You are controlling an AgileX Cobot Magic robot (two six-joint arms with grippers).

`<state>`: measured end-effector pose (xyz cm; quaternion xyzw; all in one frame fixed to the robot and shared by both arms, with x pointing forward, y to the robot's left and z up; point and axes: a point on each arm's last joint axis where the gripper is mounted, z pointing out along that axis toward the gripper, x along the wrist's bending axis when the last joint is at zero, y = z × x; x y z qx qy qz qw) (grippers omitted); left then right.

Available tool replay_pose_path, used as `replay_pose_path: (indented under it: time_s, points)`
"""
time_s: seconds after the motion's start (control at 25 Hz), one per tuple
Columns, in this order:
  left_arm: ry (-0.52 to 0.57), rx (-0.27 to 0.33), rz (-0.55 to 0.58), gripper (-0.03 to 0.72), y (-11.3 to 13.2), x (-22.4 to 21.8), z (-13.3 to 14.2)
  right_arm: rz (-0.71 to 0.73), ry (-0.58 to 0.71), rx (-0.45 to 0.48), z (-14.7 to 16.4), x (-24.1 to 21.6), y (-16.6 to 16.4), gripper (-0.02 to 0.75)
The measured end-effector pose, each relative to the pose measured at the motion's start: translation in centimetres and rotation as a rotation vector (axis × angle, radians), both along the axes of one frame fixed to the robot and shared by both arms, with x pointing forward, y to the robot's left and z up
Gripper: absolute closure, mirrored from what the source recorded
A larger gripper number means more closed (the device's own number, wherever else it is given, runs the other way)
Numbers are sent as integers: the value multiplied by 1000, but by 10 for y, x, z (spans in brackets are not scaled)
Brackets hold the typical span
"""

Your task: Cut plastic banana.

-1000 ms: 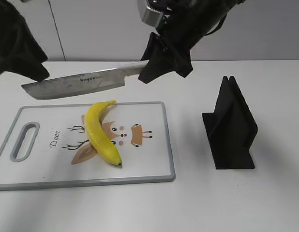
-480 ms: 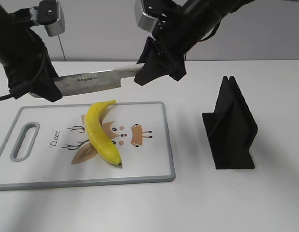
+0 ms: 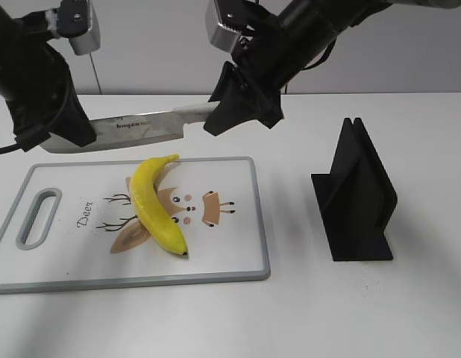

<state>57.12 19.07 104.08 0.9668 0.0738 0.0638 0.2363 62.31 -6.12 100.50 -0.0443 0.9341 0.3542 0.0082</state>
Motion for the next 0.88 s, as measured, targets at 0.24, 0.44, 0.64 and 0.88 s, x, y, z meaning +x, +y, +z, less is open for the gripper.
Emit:
replay_pose_path:
  time_s: [0.24,0.44,0.64,0.88]
  points:
    - [19,4,3,699,-1,2,-6,3,-5,-12,-1,0,-1,555]
    - [23,52,15,699,-10,2,-32,-61,75,-85,-20,4,-3,555]
    - [1,71,30,699,-15,0,-46,-74,96,-153,-33,5,-5,555]
    - [21,63,46,699,-17,3,-58,-77,95,-183,-38,5,-5,555]
